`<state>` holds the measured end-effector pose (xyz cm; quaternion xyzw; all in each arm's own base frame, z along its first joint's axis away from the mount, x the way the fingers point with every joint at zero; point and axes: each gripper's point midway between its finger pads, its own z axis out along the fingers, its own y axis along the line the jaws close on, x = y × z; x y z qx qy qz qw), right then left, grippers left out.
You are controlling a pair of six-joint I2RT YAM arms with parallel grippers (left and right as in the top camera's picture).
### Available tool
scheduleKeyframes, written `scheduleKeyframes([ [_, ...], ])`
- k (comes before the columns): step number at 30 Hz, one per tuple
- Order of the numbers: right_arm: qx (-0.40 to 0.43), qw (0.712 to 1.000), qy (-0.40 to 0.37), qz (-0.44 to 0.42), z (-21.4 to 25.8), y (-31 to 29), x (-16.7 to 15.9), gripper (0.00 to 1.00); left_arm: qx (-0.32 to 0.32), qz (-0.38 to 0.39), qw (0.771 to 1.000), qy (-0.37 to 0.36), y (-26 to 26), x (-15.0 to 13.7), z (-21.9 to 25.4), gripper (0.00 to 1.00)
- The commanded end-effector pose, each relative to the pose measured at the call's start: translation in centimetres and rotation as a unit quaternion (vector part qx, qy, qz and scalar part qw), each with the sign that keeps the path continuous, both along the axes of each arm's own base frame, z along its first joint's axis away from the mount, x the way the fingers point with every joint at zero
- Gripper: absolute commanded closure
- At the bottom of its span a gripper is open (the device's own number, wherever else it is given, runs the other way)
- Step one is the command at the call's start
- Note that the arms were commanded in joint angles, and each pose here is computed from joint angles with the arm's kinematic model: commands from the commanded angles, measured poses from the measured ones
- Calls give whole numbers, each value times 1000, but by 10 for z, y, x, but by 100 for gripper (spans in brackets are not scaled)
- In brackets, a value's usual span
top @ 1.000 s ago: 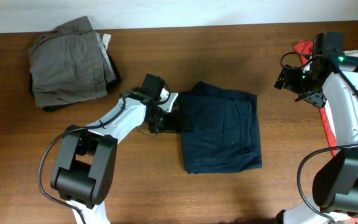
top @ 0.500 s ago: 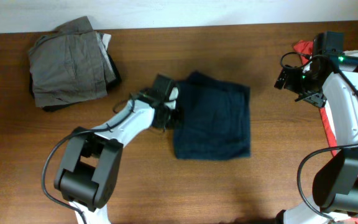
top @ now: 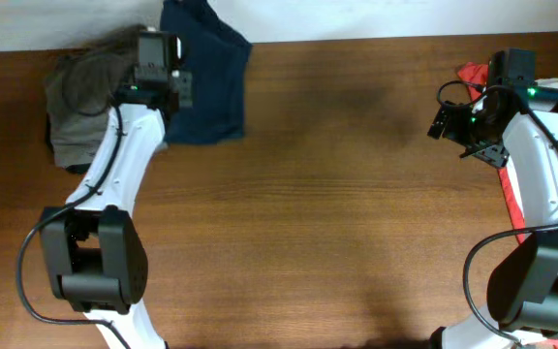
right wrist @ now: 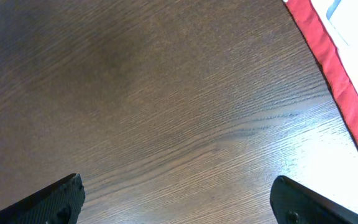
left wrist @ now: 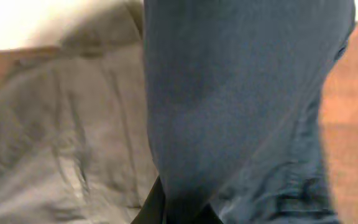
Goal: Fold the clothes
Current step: 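Carry the folded shorts onto the grey stack at back left with the left gripper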
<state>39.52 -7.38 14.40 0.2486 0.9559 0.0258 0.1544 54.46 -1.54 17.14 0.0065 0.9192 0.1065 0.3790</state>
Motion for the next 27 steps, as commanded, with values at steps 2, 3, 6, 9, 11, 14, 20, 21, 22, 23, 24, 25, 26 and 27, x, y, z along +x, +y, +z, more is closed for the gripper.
scheduleKeyframes([
  [2, -5, 1000, -6, -7, 5, -2, 1, 1, -15, 31, 997, -64, 10, 16, 54, 99],
  [3, -5, 1000, -6, -7, 5, -2, 1, 1, -21, 42, 997, -66, 13, 16, 54, 99],
  [6, -5, 1000, -6, -7, 5, -2, 1, 1, -35, 99, 991, -78, 39, 14, 56, 99],
  [9, -5, 1000, -6, -7, 5, -2, 1, 1, 33, 174, 980, -93, 75, 5, 65, 99],
  [11, -5, 1000, -6, -7, 5, -2, 1, 1, 44, 206, 972, -102, 84, 0, 70, 99],
  [14, -5, 1000, -6, -7, 5, -2, 1, 1, 36, 224, 966, -126, 87, 1, 81, 99],
  [20, -6, 1000, -6, -7, 5, -2, 1, 1, 45, 284, 950, -121, 132, -11, 74, 99],
  [21, -5, 1000, -6, -7, 5, -2, 1, 1, 48, 294, 948, -110, 144, -14, 67, 99],
  [22, -5, 1000, -6, -7, 5, -2, 1, 1, 51, 305, 945, -104, 156, -19, 61, 99],
  [23, -5, 1000, -6, -7, 5, -2, 1, 1, 54, 320, 941, -98, 173, -23, 56, 99],
  [24, -5, 1000, -6, -7, 5, -2, 1, 1, 56, 329, 938, -94, 183, -26, 53, 99],
  [25, -5, 1000, -6, -7, 5, -2, 1, 1, 57, 336, 936, -91, 191, -28, 50, 99],
  [26, -5, 1000, -6, -7, 5, -2, 1, 1, 57, 343, 934, -84, 201, -29, 42, 99],
  [27, -5, 1000, -6, -7, 5, -2, 1, 1, 46, 339, 937, -73, 206, -27, 30, 85],
])
